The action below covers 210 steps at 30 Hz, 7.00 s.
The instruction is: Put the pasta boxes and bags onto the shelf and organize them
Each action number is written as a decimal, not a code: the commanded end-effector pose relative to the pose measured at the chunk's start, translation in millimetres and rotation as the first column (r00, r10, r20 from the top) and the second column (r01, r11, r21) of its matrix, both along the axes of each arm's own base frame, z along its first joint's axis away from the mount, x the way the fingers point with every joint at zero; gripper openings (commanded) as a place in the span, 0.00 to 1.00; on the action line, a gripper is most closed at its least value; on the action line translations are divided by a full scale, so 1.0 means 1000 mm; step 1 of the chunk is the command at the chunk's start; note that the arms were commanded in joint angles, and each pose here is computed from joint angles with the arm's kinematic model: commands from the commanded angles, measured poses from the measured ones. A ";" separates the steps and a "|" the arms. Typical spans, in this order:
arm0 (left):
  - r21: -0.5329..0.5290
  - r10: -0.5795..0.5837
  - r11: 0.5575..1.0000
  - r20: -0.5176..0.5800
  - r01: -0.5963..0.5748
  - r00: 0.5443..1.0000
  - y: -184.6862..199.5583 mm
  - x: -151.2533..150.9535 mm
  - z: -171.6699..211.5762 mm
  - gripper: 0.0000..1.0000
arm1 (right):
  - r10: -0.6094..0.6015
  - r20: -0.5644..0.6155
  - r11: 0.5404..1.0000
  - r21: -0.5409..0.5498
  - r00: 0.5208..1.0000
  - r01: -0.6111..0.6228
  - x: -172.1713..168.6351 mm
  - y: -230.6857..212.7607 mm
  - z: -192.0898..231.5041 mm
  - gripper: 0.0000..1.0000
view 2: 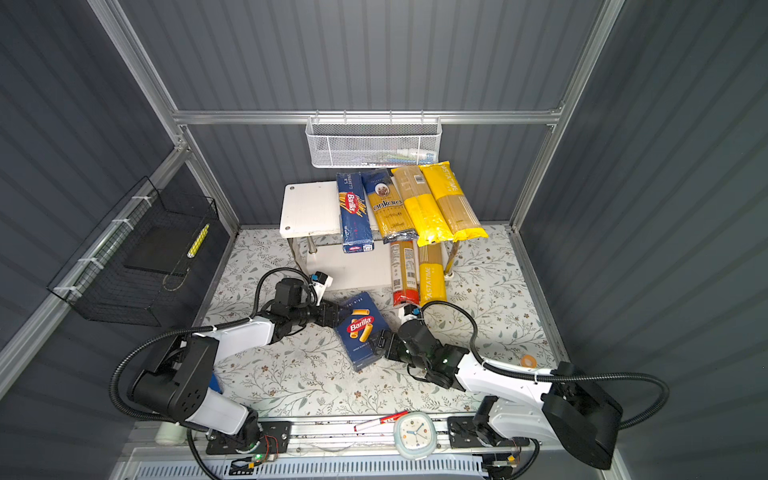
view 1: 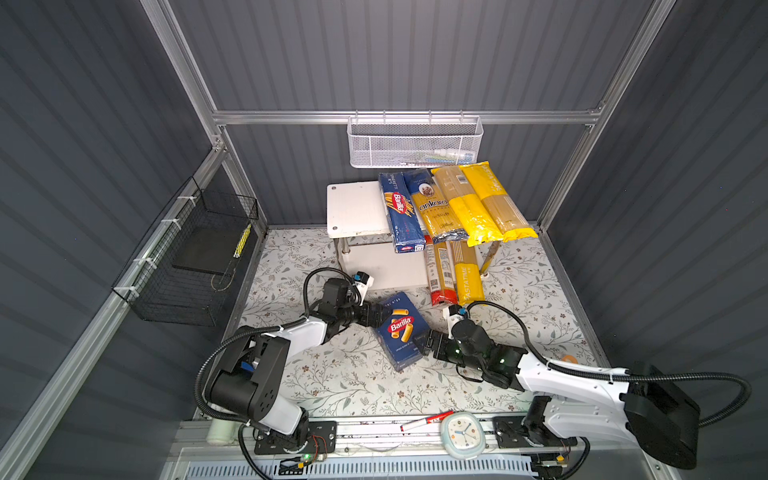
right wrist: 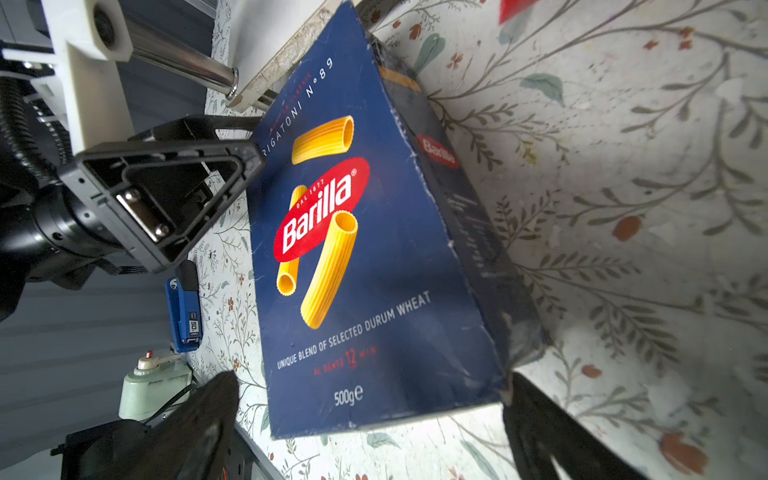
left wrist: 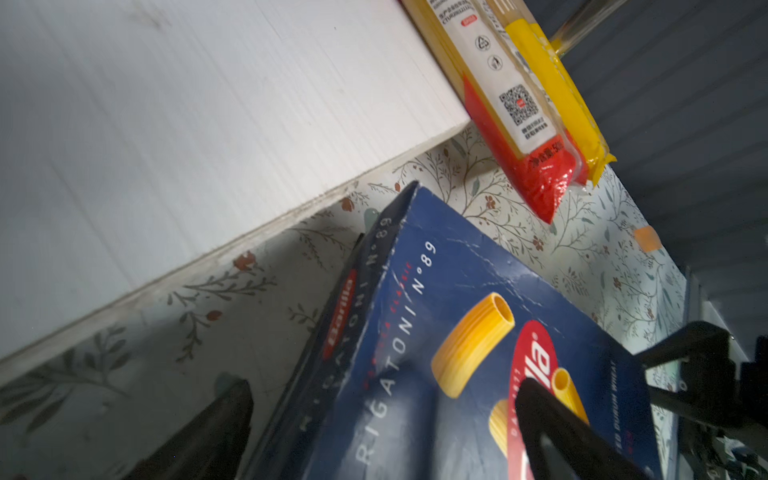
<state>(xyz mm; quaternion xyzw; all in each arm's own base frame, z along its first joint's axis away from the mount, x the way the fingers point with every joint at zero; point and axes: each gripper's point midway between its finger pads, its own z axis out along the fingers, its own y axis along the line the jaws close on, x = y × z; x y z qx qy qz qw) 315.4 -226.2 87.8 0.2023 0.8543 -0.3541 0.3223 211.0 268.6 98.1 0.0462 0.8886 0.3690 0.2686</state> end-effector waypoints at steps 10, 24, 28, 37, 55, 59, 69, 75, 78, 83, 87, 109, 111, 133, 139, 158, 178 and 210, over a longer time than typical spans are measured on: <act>-0.078 -0.016 0.997 -0.087 0.009 0.996 0.013 -0.062 0.014 0.99 | 0.015 0.090 1.000 -0.021 0.996 -0.013 0.033 0.005 0.033 0.99; -0.020 0.068 0.997 -0.113 -0.071 0.991 0.021 -0.105 -0.003 1.00 | 0.117 0.110 0.993 -0.013 0.987 -0.117 0.068 0.050 0.046 0.99; 0.070 0.247 0.968 -0.077 -0.242 0.966 0.049 -0.091 -0.001 1.00 | 0.093 0.135 0.993 -0.088 0.987 -0.081 0.068 0.032 0.056 0.99; 0.094 0.327 0.942 -0.047 -0.322 0.944 0.058 -0.079 0.003 1.00 | 0.045 0.116 0.993 -0.114 0.992 -0.031 0.021 -0.024 0.045 0.99; -0.105 0.124 0.986 -0.055 -0.129 0.991 0.020 -0.097 0.020 1.00 | 0.097 0.041 0.991 -0.093 0.994 -0.093 -0.010 0.004 -0.005 0.99; -0.094 0.129 0.986 -0.073 -0.135 0.989 0.022 -0.101 0.011 1.00 | 0.109 0.032 0.989 -0.105 0.994 -0.105 -0.008 0.009 -0.011 0.99; 0.002 0.190 0.982 -0.054 -0.190 0.980 0.035 -0.093 0.001 0.99 | 0.106 0.023 0.990 -0.095 0.994 -0.104 -0.002 0.020 -0.018 0.99; -0.031 0.143 0.989 -0.045 -0.144 0.989 0.023 -0.088 0.015 1.00 | 0.125 0.029 0.988 -0.099 0.992 -0.121 0.002 0.028 -0.016 0.99; -0.039 0.131 0.990 -0.042 -0.132 0.991 0.021 -0.089 0.013 1.00 | 0.122 0.035 0.989 -0.091 0.992 -0.118 0.004 0.031 -0.014 0.97; -0.070 0.084 0.994 -0.068 -0.089 0.994 0.010 -0.094 0.013 1.00 | 0.149 0.038 0.986 -0.075 0.988 -0.146 0.006 0.042 -0.012 0.93; -0.087 0.061 0.994 -0.064 -0.066 0.996 0.004 -0.093 0.021 0.99 | 0.166 0.039 0.985 -0.053 0.985 -0.164 0.008 0.051 -0.008 0.92; -0.227 0.041 0.973 -0.023 -0.045 0.999 -0.015 -0.089 0.076 1.00 | 0.153 0.199 0.984 0.063 0.968 -0.168 0.022 0.076 0.060 0.85; -0.232 0.051 0.971 -0.017 -0.053 0.999 -0.015 -0.087 0.084 1.00 | 0.145 0.220 0.984 0.071 0.965 -0.164 0.024 0.076 0.068 0.86; -0.233 0.054 0.972 0.071 -0.036 0.996 -0.027 -0.062 0.114 1.00 | 0.056 0.363 0.992 0.085 0.930 -0.093 0.052 0.065 0.125 0.87; -0.212 0.064 0.977 0.146 -0.033 0.987 -0.031 -0.048 0.130 1.00 | 0.052 0.391 0.992 0.085 0.919 -0.093 0.063 0.067 0.137 0.87; -0.117 0.127 0.988 0.262 -0.099 0.957 -0.036 -0.001 0.137 0.99 | 0.031 0.390 0.990 0.116 0.920 -0.083 0.105 0.071 0.145 0.87; -0.201 0.139 0.977 0.312 -0.078 0.940 -0.056 0.024 0.162 1.00 | 0.045 0.456 0.973 0.182 0.889 -0.143 0.131 0.083 0.183 0.87; -0.146 0.203 0.977 0.423 -0.155 0.883 -0.059 0.067 0.151 0.99 | -0.003 0.497 0.974 0.197 0.868 -0.109 0.172 0.083 0.189 0.87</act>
